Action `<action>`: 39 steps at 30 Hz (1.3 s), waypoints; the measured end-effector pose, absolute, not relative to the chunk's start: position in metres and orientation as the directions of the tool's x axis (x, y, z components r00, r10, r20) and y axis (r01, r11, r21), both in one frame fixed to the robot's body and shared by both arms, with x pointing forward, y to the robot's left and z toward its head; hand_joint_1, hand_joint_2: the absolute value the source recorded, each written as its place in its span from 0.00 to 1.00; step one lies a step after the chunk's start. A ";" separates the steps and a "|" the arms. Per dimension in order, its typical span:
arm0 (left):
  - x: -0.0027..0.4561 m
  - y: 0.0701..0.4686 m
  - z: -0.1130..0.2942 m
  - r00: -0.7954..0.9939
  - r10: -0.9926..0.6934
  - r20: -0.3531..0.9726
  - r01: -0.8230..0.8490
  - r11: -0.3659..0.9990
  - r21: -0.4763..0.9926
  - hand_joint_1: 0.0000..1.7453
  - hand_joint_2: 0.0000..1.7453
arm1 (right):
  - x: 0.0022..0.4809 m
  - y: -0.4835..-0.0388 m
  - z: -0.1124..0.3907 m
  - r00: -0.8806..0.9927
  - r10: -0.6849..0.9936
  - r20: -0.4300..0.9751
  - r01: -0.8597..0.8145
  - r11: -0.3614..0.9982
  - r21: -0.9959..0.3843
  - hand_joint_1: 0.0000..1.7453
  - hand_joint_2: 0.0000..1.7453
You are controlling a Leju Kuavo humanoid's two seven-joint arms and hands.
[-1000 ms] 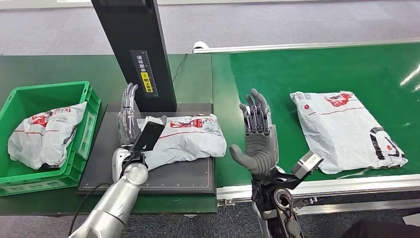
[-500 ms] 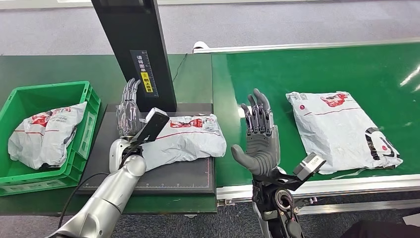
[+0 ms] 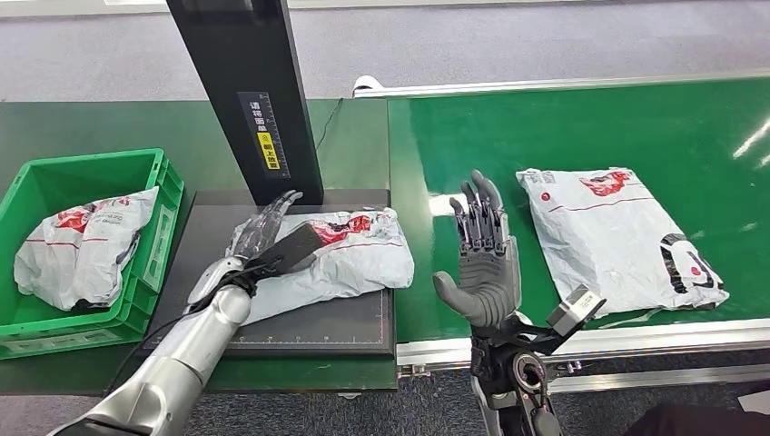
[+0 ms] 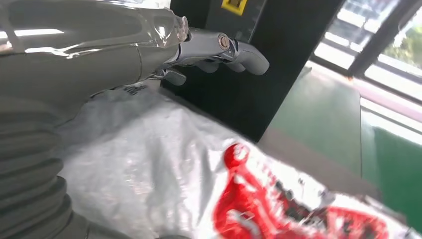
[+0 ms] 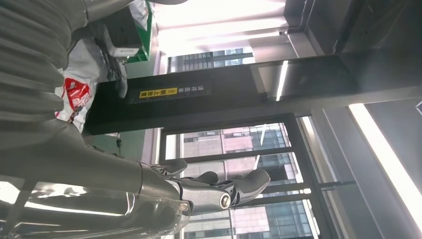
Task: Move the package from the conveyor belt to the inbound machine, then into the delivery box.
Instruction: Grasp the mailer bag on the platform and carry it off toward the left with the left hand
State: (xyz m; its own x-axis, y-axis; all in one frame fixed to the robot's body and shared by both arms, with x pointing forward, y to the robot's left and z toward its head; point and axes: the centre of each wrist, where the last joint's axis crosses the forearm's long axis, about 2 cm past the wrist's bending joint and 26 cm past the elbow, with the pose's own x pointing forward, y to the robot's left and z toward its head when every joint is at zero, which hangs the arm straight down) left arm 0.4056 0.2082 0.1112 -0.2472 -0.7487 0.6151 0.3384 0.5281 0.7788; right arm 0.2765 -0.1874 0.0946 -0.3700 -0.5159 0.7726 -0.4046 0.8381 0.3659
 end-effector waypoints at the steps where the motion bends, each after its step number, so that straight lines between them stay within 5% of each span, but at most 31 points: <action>1: 0.406 0.211 0.111 -0.248 -0.747 0.617 0.352 0.524 0.775 0.00 1.00 | 0.277 -0.188 0.094 -0.370 -0.513 0.774 -0.402 0.840 0.365 0.00 1.00; 10: 0.414 0.214 0.121 -0.259 -0.780 0.569 0.396 0.452 0.799 0.00 1.00 | 0.275 -0.185 0.095 -0.349 -0.513 0.784 -0.385 0.841 0.379 0.00 1.00; 11: 0.415 0.214 0.121 -0.260 -0.783 0.566 0.397 0.447 0.801 0.06 1.00 | 0.275 -0.184 0.095 -0.348 -0.514 0.784 -0.385 0.841 0.380 0.00 1.00; 15: 0.414 0.211 0.122 -0.269 -0.794 0.545 0.404 0.421 0.812 0.96 1.00 | 0.275 -0.182 0.096 -0.342 -0.517 0.785 -0.383 0.839 0.386 0.00 1.00; 39: 0.419 0.201 0.130 -0.326 -0.833 0.448 0.420 0.297 0.858 1.00 1.00 | 0.266 -0.186 0.094 -0.342 -0.536 0.772 -0.355 0.834 0.422 0.00 1.00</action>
